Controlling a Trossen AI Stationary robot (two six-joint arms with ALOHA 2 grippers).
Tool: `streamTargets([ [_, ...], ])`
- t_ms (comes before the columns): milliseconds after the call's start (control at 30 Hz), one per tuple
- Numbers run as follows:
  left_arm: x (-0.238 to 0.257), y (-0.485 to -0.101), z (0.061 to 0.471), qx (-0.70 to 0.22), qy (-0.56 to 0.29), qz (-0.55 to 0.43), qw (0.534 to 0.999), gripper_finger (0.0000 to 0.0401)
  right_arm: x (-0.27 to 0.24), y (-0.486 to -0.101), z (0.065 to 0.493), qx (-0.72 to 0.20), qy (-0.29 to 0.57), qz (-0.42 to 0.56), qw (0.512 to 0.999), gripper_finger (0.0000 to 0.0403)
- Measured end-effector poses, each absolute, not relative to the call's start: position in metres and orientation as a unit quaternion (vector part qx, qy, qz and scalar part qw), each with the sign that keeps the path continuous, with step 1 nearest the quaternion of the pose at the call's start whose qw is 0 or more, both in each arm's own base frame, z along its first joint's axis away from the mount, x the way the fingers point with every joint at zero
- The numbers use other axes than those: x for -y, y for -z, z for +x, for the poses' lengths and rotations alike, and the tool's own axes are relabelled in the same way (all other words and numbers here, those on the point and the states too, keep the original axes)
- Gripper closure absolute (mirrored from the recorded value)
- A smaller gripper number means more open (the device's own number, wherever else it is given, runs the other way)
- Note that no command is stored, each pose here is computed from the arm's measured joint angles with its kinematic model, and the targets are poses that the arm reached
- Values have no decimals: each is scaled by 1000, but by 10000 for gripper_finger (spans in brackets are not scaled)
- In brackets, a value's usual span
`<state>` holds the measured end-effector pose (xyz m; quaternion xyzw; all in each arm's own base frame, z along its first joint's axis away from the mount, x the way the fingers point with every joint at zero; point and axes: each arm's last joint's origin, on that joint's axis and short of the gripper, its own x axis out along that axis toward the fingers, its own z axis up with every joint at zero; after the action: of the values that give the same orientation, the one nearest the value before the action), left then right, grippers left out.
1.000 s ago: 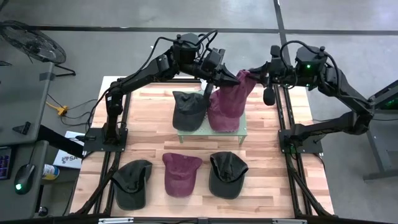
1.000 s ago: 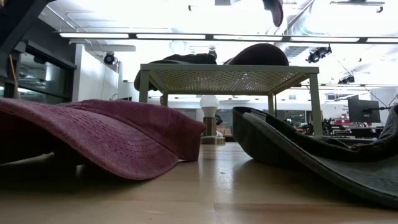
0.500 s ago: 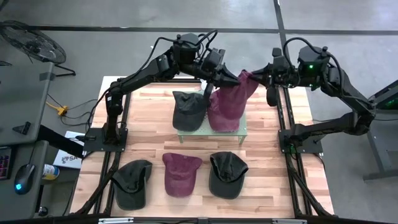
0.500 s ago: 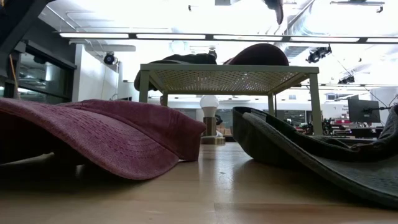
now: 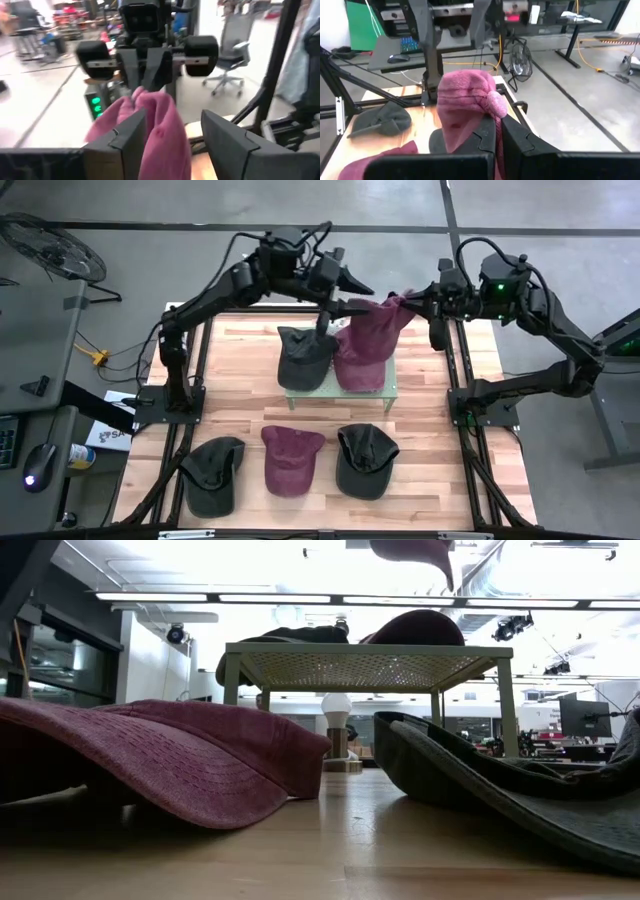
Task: Pick & Place hat
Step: Stack the top red cap on top of the red cap on the shelf
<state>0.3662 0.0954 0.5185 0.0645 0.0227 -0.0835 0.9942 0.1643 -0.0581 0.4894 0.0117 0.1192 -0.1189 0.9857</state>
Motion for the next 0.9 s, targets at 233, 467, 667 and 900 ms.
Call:
streamTargets([
  [233,-92,-530,333,-75,-27,100,992,211,52,-505,158,-101,114,33,988,403],
  [467,-92,-531,300,-177,-159,176,955,211,49,-503,170,-120,106,116,980,403],
  [667,-89,-535,276,-221,-217,208,928,211,50,-491,191,-154,114,174,966,403],
  [900,-86,-542,260,-223,-233,210,923,211,52,-482,202,-182,116,223,951,402],
])
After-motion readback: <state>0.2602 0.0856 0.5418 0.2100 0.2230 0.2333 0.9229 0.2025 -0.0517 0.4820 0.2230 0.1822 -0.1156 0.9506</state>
